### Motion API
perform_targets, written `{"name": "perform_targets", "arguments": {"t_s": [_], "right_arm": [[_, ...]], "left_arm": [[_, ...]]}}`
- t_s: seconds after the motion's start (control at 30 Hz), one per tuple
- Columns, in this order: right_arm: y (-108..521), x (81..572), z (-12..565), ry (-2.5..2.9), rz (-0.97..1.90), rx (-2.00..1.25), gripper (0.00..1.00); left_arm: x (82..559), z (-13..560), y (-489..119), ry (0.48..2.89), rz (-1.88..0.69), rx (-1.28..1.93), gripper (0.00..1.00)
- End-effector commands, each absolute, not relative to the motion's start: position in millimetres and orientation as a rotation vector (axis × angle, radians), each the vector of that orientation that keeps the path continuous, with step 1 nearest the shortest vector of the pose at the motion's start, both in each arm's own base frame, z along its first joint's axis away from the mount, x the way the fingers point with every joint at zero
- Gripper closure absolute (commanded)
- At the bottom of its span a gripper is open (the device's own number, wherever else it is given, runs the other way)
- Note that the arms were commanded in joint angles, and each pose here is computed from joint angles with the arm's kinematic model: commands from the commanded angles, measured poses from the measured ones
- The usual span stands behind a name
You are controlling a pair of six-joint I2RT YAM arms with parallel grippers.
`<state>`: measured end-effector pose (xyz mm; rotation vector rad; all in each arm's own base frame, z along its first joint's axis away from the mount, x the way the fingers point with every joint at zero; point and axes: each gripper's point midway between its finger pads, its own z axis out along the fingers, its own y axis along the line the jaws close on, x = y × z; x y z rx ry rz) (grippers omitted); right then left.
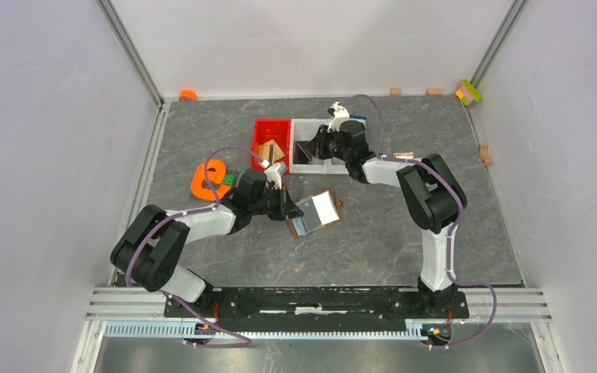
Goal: Take the credit cards out of the card holder
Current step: Place the credit card in the storage box, then remove the credit card from the card holder.
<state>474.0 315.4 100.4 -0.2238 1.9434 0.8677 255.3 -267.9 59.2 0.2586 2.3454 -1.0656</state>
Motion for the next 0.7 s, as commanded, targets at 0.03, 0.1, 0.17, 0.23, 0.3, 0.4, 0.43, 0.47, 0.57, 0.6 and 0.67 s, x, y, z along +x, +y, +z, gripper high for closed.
{"name": "perform_targets", "arguments": {"t_s": [0.03,0.1,0.17,0.23,0.3,0.4,0.43,0.47,0.57,0.6,0.67], "right_arm": [[306,488,115,1.926,0.745,-0.226,0.59],[302,485,121,1.915,0.731,-0.230,0.55],[299,479,131,1.896,0.719,-0.247,0.54],[294,470,147,1.870,0.704,-0.268,0.54],[288,457,160,1.847,0.678,-0.298,0.53],[279,435,171,1.816,0.634,-0.337,0.51],[277,428,169,1.825,0.621,-0.353,0.51],[274,421,169,1.831,0.610,-0.363,0.52],[271,392,161,1.838,0.606,-0.401,0.51],[271,382,157,1.843,0.608,-0.415,0.50],[269,363,151,1.847,0.609,-0.440,0.47]], "left_arm": [[259,52,-259,2.338,-0.967,0.295,0.97],[259,51,-260,2.340,-0.964,0.299,0.96],[261,49,-261,2.345,-0.960,0.299,0.96],[263,47,-262,2.354,-0.953,0.304,0.96],[264,43,-263,2.366,-0.946,0.313,0.95],[268,40,-264,2.381,-0.937,0.320,0.95],[268,40,-265,2.383,-0.937,0.324,0.95],[269,39,-265,2.387,-0.933,0.322,0.95],[272,39,-266,2.396,-0.924,0.334,0.94],[274,39,-267,2.402,-0.918,0.338,0.93],[276,40,-268,2.411,-0.915,0.345,0.92]]}}
